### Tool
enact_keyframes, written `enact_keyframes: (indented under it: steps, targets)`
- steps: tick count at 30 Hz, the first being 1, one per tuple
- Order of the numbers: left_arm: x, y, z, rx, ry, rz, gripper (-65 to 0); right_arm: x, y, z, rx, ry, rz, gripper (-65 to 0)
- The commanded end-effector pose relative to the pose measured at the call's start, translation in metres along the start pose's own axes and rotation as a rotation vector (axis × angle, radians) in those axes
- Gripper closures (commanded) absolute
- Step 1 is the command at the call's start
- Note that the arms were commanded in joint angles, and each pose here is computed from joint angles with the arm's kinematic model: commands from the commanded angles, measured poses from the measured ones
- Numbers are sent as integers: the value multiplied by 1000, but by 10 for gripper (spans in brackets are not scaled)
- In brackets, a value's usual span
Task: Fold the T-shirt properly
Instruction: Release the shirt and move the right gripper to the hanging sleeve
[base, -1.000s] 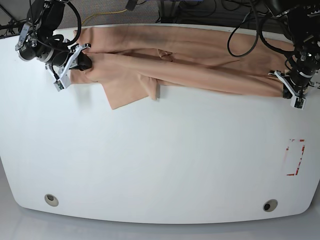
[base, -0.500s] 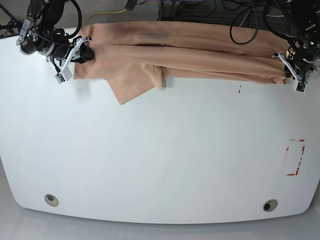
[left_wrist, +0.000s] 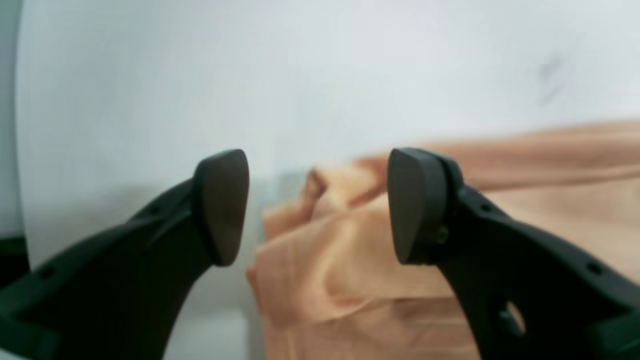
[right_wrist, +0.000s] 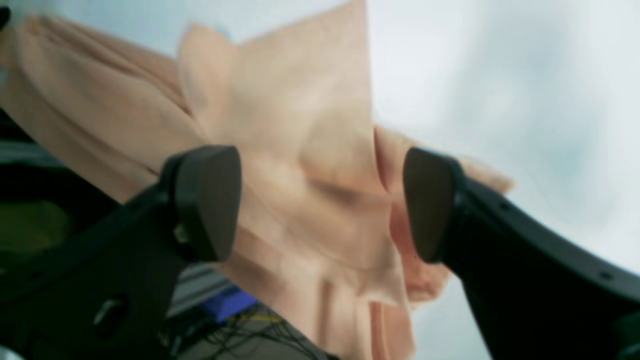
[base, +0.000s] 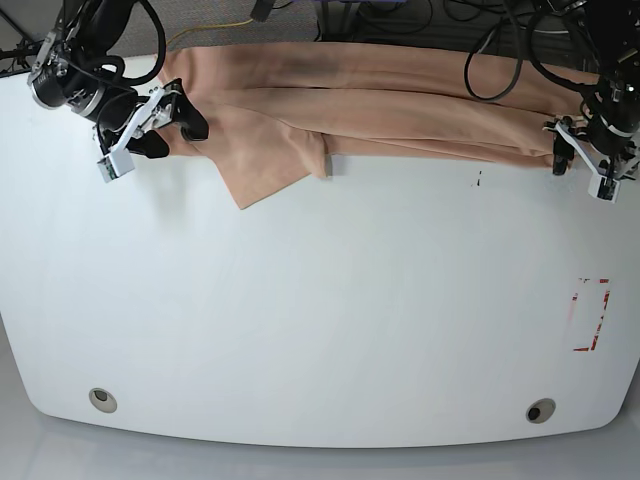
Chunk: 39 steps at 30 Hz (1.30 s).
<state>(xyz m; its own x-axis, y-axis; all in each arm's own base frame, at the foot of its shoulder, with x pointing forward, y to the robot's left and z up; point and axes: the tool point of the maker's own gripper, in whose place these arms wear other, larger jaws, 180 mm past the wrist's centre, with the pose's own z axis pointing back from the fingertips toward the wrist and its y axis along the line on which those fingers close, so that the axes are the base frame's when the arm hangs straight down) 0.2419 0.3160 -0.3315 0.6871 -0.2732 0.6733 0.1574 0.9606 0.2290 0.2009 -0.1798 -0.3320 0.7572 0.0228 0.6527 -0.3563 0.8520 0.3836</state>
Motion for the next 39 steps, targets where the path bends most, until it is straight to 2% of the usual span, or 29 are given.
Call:
enact_keyframes:
  steps: [1, 5, 8, 11, 15, 21, 28, 32, 36, 37, 39]
  targets:
    - [-2, -6, -1, -11, 34, -19, -407, 4, 6, -6, 32, -36, -26, -457]
    - [-12, -26, -9, -44, 93, -56, -346, -22, 7, -25, 65, 12, -131, -350]
    - [-52, -33, -18, -45, 231, -76, -262, -47, 1, -34, 59, 83, -189, -243]
    - [-72, -31, -28, -50, 295, -49, -239, -61, -10, -43, 36, 133, -228, -200]
    - [-93, -34, -35, -77, 347, -14, -239, -73, -28, -46, -12, 164, -256, -200]
    - [-60, -34, -54, -90, 286, -32, -239, -54, -69, -45, -89, 149, -230, -200]
    - [-11, -59, -73, -134, 183, -35, -240, 2, -118, -41, -143, 72, -200, -200]
    - [5, -68, -76, -147, 142, -17, -242, 36, -127, -35, -159, 40, -152, -201]
    - [21, -59, -68, -113, 133, -40, -243, 70, -127, -33, -160, 14, -106, -203]
    - [26, -59, -64, -109, 123, -42, -243, 78, -126, -31, -165, 1, -88, -212]
    - [38, -60, -56, -117, 86, -35, -243, 93, -122, -28, -171, -32, -57, -273]
